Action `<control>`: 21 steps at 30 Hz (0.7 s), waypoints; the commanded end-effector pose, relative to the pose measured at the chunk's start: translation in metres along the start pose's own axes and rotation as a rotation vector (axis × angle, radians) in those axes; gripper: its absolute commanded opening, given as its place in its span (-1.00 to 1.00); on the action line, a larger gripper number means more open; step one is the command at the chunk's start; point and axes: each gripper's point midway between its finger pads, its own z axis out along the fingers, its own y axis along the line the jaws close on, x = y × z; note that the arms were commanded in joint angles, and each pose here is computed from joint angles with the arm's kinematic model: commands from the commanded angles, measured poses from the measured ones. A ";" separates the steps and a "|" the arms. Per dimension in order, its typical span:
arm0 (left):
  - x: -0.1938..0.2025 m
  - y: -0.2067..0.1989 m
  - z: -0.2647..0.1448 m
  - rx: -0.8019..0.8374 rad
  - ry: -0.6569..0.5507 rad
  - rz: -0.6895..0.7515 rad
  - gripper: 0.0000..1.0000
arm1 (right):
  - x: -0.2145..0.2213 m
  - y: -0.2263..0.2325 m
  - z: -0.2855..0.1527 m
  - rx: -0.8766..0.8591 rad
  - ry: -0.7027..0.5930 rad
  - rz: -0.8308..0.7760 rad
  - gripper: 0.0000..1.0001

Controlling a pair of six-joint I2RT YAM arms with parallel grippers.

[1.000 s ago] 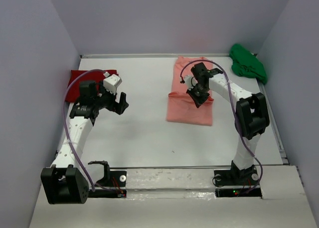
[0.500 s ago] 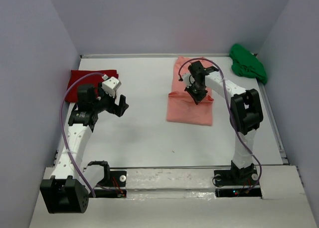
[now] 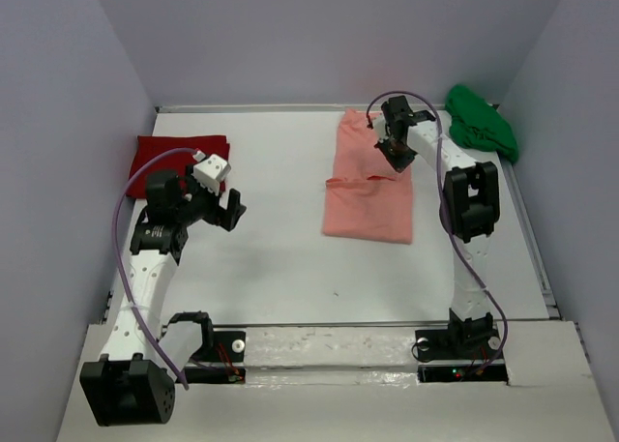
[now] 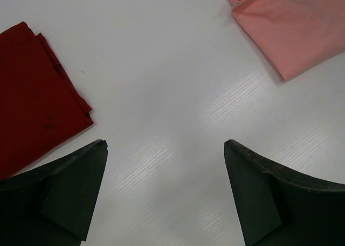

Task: Fold and stack the t-shirts
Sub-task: Fold the tshirt

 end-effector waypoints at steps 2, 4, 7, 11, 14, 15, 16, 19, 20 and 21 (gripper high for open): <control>-0.012 0.003 -0.006 -0.017 -0.062 0.043 0.98 | -0.023 -0.035 -0.011 0.120 -0.056 0.034 -1.00; -0.013 0.003 -0.007 -0.020 -0.065 0.044 0.98 | -0.024 -0.035 -0.019 0.115 -0.065 0.039 -1.00; -0.013 0.003 -0.007 -0.020 -0.067 0.044 0.98 | -0.030 -0.023 -0.049 0.031 -0.132 0.049 -1.00; -0.012 0.003 -0.007 -0.015 -0.067 0.043 0.98 | -0.032 0.013 -0.084 -0.138 -0.199 0.023 -1.00; -0.012 0.003 -0.008 -0.013 -0.070 0.045 0.98 | -0.031 0.046 -0.104 -0.236 -0.219 -0.025 -1.00; -0.012 0.002 -0.008 -0.010 -0.071 0.047 0.98 | -0.031 0.053 -0.106 -0.249 -0.220 -0.034 -1.00; -0.013 0.003 -0.008 -0.011 -0.072 0.047 0.98 | -0.033 0.067 -0.110 -0.269 -0.223 -0.061 -1.00; -0.012 0.003 -0.008 -0.011 -0.073 0.047 0.98 | -0.042 0.089 -0.114 -0.317 -0.231 -0.095 -1.00; -0.012 0.003 -0.008 -0.013 -0.073 0.046 0.98 | -0.044 0.103 -0.107 -0.350 -0.214 -0.116 -1.00; -0.012 0.004 -0.009 -0.016 -0.073 0.044 0.98 | -0.050 0.106 -0.111 -0.354 -0.218 -0.124 -1.00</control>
